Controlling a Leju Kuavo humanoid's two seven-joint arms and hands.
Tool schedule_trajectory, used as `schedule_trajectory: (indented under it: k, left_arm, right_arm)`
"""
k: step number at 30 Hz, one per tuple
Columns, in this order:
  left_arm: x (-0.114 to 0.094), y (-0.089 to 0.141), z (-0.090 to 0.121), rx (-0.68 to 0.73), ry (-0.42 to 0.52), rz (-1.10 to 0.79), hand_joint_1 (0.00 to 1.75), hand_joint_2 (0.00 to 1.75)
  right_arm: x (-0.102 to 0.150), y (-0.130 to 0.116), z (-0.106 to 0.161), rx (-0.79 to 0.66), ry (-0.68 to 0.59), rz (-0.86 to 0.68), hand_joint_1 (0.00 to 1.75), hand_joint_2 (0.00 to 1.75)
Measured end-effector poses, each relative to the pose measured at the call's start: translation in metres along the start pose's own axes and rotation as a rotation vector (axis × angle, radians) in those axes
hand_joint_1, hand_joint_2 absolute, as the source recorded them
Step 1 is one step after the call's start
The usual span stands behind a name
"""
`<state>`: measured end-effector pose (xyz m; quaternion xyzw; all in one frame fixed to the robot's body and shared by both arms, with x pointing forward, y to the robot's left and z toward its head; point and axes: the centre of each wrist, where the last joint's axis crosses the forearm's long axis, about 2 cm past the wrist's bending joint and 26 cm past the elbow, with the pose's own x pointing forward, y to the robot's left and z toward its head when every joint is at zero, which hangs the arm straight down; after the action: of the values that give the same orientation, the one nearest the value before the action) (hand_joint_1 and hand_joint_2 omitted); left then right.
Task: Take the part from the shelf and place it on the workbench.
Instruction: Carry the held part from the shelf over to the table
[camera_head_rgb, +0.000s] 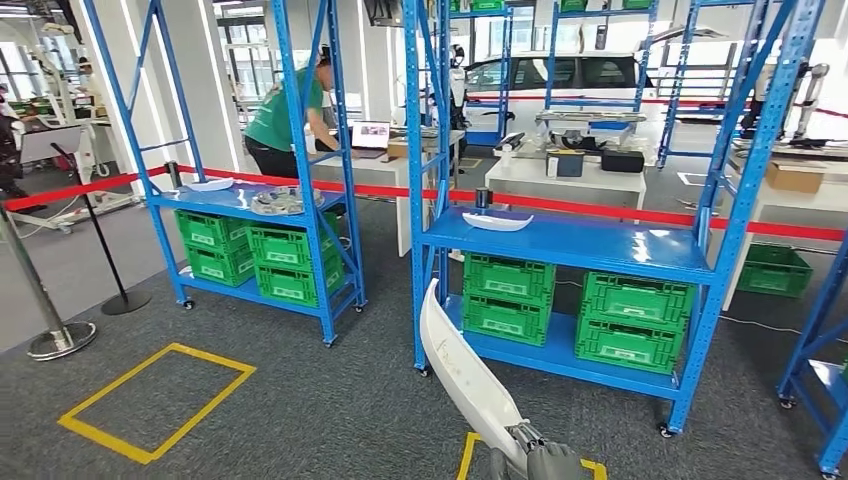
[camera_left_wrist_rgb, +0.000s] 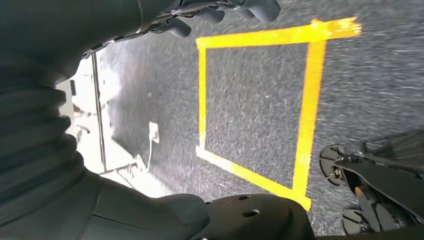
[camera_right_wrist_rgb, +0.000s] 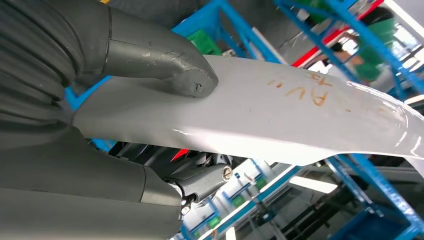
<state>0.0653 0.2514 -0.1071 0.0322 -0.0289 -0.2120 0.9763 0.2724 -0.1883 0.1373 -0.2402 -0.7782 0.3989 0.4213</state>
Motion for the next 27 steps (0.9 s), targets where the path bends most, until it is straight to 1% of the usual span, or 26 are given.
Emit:
schedule_trajectory:
  k: [4, 9, 12, 19, 23, 27]
  left_arm:
    - [0.004, 0.001, 0.001, 0.005, -0.02, -0.005, 0.0, 1.75]
    - [0.013, 0.004, 0.002, 0.016, -0.057, -0.008, 0.0, 1.75]
    - [0.02, 0.005, 0.003, 0.019, -0.074, -0.009, 0.0, 1.75]
    - [0.023, 0.006, 0.003, 0.024, -0.1, -0.028, 0.0, 1.75]
    - [0.012, 0.005, 0.001, 0.046, -0.077, 0.007, 0.0, 1.75]
    - [0.0, 0.003, 0.0, 0.045, -0.037, 0.102, 0.0, 1.75]
  right_arm:
    - [-0.001, 0.0, -0.002, -0.008, -0.007, -0.002, 1.75, 1.75]
    - [0.004, 0.001, -0.006, -0.003, -0.007, 0.001, 1.75, 1.75]
    - [0.004, 0.002, -0.003, 0.004, 0.002, 0.001, 1.75, 1.75]
    - [0.007, 0.005, 0.007, -0.007, 0.002, -0.005, 1.75, 1.75]
    - [0.009, 0.005, 0.008, -0.017, -0.009, -0.014, 1.75, 1.75]
    - [0.011, 0.006, 0.008, -0.017, -0.015, -0.027, 1.75, 1.75]
